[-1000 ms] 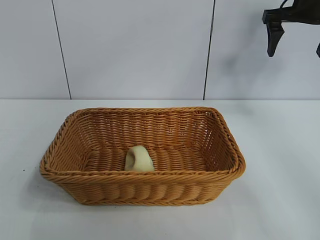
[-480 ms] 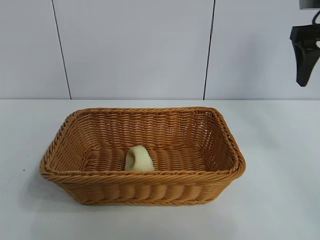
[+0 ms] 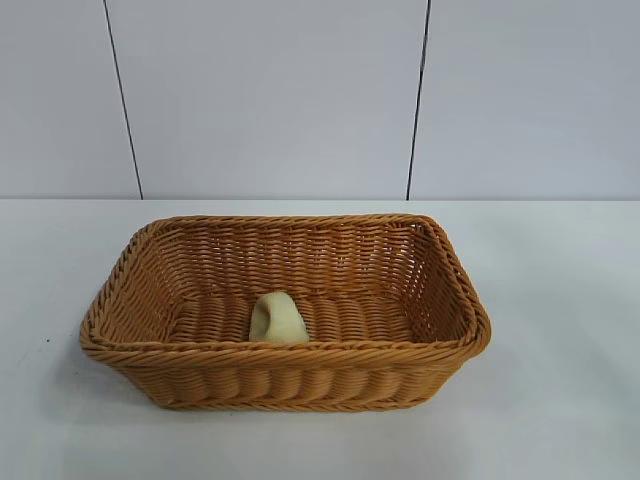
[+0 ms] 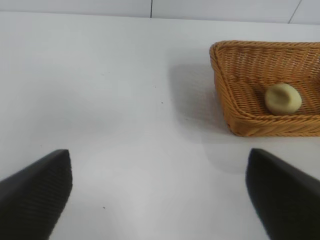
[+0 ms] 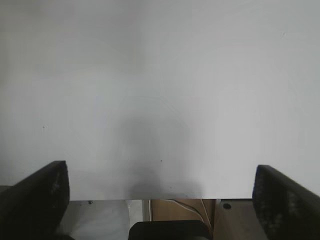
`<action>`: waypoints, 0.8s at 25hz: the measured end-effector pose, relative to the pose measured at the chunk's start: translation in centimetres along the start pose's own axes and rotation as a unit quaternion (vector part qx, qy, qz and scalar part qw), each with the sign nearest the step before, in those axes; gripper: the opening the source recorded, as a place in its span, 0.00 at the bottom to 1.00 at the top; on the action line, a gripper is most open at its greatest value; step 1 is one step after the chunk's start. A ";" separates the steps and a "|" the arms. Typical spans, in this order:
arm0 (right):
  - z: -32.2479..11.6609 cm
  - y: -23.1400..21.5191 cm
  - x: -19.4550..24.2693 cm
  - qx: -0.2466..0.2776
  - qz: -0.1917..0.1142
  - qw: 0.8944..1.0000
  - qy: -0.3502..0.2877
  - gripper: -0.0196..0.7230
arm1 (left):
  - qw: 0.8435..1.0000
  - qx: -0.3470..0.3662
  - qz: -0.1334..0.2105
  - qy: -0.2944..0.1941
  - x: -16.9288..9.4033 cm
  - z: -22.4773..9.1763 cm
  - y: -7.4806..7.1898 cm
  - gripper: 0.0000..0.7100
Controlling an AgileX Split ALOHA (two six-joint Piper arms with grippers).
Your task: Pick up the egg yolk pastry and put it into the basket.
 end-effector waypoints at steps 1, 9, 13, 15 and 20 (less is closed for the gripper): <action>-0.5 -0.1 -0.1 0.000 0.004 1.000 -0.018 0.96 | 1.000 0.000 0.000 0.000 0.0 0.0 0.0 0.98; -4.4 -0.3 -1.2 0.000 0.045 0.988 -0.147 0.96 | 1.000 0.000 0.000 0.000 0.0 0.0 0.0 0.98; -4.6 -0.3 -3.6 0.002 0.064 0.970 -0.234 0.96 | 1.000 0.000 0.000 0.000 0.0 0.0 0.0 0.98; -5.0 -0.4 -4.7 0.003 0.072 0.960 -0.272 0.96 | 1.000 0.000 0.000 0.000 0.0 0.0 0.0 0.98; -6.1 -0.8 -7.2 0.004 0.088 0.928 -0.361 0.96 | 1.000 0.000 0.000 0.000 0.0 0.0 0.0 0.98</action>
Point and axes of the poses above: a point on each arm's last joint axis where the gripper is mounted, x pointing out along that axis toward the gripper, y along the wrist's bending axis when the last joint is at zero, z = x × y, the point moved 10 cm from there along x, pointing out along that axis toward the gripper, and after that the axes turned 7 degrees about x, right-handed, at the moved point
